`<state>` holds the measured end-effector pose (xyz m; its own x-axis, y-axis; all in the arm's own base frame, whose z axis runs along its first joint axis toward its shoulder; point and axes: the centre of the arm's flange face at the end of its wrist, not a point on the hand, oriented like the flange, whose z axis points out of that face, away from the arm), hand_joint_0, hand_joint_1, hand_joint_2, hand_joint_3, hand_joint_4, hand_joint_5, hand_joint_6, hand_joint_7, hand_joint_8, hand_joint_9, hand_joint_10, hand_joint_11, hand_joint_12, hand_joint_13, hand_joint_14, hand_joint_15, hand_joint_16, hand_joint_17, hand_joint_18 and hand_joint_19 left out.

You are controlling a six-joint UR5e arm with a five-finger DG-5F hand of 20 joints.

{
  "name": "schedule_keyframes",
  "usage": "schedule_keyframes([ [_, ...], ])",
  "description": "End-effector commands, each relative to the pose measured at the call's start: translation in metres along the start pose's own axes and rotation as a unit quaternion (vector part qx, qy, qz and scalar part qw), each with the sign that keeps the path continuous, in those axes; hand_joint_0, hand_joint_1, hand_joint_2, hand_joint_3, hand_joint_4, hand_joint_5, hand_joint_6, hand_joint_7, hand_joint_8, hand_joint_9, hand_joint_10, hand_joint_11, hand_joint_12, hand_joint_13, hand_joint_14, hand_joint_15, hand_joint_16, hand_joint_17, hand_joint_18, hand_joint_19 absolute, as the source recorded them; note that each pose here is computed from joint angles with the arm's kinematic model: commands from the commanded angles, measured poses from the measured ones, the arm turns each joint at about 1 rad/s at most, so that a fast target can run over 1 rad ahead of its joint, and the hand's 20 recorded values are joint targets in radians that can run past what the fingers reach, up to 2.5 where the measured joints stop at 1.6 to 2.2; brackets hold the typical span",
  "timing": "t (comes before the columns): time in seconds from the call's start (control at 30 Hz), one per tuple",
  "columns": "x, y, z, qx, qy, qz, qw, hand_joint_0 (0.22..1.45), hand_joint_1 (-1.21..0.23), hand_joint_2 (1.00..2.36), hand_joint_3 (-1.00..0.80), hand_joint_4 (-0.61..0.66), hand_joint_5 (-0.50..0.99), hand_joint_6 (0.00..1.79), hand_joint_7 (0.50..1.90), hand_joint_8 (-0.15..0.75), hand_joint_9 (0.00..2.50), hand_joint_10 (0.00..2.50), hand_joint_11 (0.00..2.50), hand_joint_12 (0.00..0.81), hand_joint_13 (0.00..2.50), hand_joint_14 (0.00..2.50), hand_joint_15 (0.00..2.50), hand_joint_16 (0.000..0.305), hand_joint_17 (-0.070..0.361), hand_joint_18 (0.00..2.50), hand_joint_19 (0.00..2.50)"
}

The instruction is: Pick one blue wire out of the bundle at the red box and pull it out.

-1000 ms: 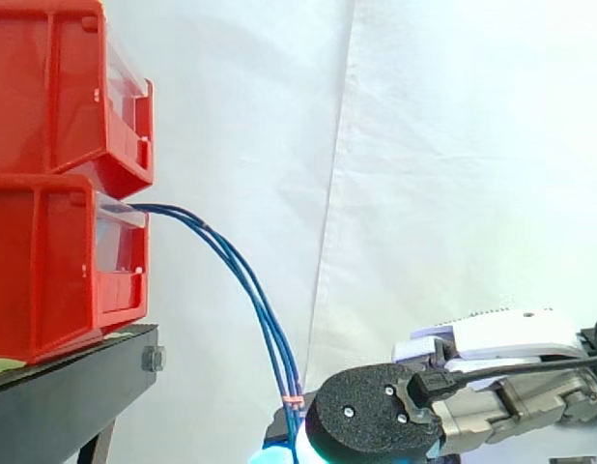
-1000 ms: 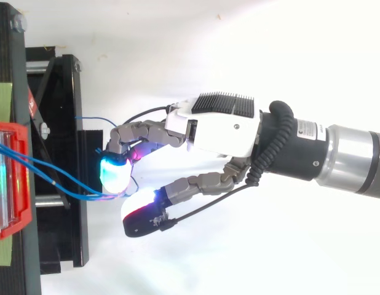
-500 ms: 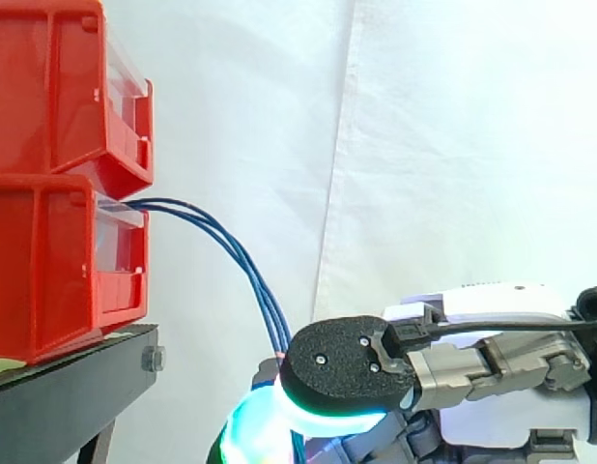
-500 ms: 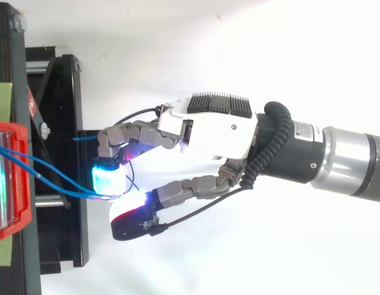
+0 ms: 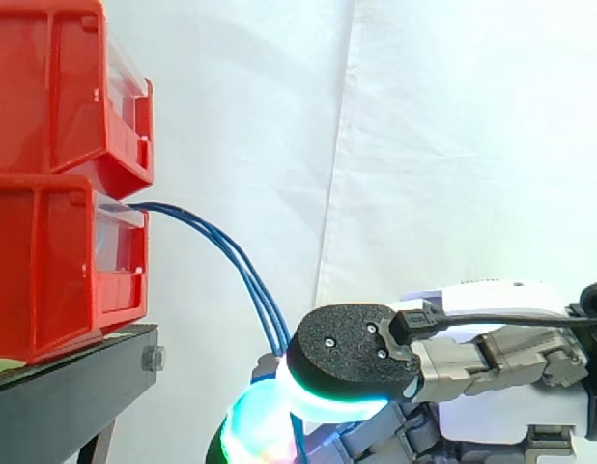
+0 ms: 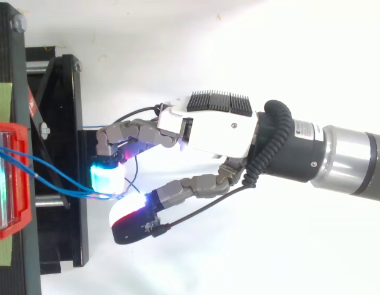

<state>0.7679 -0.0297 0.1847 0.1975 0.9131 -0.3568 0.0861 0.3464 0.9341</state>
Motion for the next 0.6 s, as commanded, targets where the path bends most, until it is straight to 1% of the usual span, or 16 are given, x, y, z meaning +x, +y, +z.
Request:
schedule_keyframes([
  [0.0,0.000,0.000,0.000,0.000,0.000,0.000,1.0000,0.50,-0.70,1.00,-0.44,0.16,-0.09,0.50,1.33,0.287,0.69,0.01,0.27,0.419,0.47,0.01,0.25,0.059,0.132,0.48,0.42],
  [0.07,-0.002,-0.001,0.000,0.002,-0.001,-0.001,1.0000,0.52,-0.71,1.01,-0.40,0.15,-0.09,0.51,1.37,0.286,0.70,0.01,0.29,0.412,0.47,0.01,0.25,0.057,0.129,0.47,0.42],
  [0.23,-0.006,-0.003,0.000,0.004,-0.001,-0.001,1.0000,0.52,-0.70,1.01,-0.40,0.15,-0.09,0.53,1.34,0.285,0.71,0.01,0.28,0.412,0.48,0.01,0.26,0.057,0.129,0.48,0.43],
  [0.3,-0.006,-0.003,0.000,0.004,-0.001,0.001,1.0000,0.52,-0.70,1.01,-0.40,0.14,-0.09,0.53,1.34,0.286,0.71,0.01,0.28,0.412,0.48,0.01,0.26,0.057,0.129,0.48,0.43],
  [0.47,-0.007,-0.003,0.001,0.005,-0.002,0.009,0.9999,0.52,-0.68,1.01,-0.41,0.15,-0.09,0.53,1.34,0.288,0.72,0.01,0.28,0.416,0.49,0.01,0.26,0.058,0.130,0.49,0.43],
  [0.5,-0.009,-0.002,0.001,0.004,-0.004,0.015,0.9999,0.51,-0.68,1.01,-0.41,0.15,-0.09,0.53,1.34,0.290,0.72,0.01,0.28,0.417,0.49,0.01,0.26,0.058,0.130,0.49,0.43],
  [0.57,-0.010,-0.001,0.001,0.003,-0.006,0.017,0.9998,0.51,-0.68,1.01,-0.41,0.14,-0.09,0.53,1.34,0.289,0.72,0.01,0.29,0.418,0.49,0.01,0.26,0.058,0.130,0.49,0.43],
])
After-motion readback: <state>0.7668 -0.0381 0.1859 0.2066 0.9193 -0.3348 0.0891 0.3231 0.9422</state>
